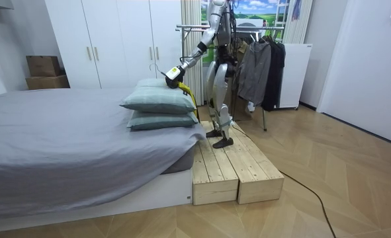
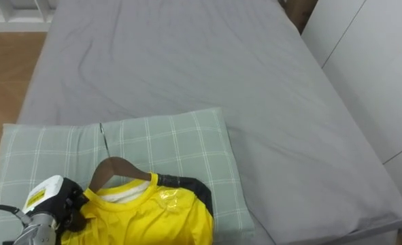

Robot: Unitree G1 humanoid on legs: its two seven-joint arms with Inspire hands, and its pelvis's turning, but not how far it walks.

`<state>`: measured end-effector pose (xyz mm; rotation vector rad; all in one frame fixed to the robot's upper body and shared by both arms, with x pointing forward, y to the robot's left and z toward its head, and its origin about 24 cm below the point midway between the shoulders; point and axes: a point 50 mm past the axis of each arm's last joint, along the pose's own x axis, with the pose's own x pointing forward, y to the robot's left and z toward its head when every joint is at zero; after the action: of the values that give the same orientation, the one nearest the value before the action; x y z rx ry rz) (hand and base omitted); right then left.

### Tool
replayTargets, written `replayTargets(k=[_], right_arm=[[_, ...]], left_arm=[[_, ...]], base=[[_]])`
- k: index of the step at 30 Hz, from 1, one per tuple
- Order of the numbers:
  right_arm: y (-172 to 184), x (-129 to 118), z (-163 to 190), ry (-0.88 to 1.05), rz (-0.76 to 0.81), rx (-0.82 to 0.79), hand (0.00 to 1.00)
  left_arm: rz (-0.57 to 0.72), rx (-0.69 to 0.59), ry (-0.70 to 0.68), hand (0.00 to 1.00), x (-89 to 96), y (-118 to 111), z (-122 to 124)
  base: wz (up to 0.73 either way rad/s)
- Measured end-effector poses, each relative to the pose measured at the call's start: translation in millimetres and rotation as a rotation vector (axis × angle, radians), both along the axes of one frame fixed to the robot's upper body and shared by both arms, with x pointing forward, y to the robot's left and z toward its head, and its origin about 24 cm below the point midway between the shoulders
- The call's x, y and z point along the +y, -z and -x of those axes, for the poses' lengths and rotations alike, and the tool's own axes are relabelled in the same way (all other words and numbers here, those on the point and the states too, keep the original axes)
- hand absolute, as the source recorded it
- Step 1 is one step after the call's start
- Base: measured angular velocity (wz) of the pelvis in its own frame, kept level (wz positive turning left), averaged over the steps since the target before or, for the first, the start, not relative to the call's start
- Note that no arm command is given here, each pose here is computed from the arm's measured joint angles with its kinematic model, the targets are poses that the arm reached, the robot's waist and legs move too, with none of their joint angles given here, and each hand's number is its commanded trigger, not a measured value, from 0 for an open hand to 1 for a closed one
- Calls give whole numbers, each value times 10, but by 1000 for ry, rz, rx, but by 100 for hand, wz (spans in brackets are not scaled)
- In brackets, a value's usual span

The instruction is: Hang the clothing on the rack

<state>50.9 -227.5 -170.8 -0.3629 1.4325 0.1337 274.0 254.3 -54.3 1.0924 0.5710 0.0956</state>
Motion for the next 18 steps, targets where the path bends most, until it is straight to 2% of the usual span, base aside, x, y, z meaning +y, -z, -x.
replayTargets(k=[18], right_arm=[[-4,-8,-12,-21,-2,-16,0]], left_arm=[[6,-15,12,100,-52,24,30]], base=[[-2]])
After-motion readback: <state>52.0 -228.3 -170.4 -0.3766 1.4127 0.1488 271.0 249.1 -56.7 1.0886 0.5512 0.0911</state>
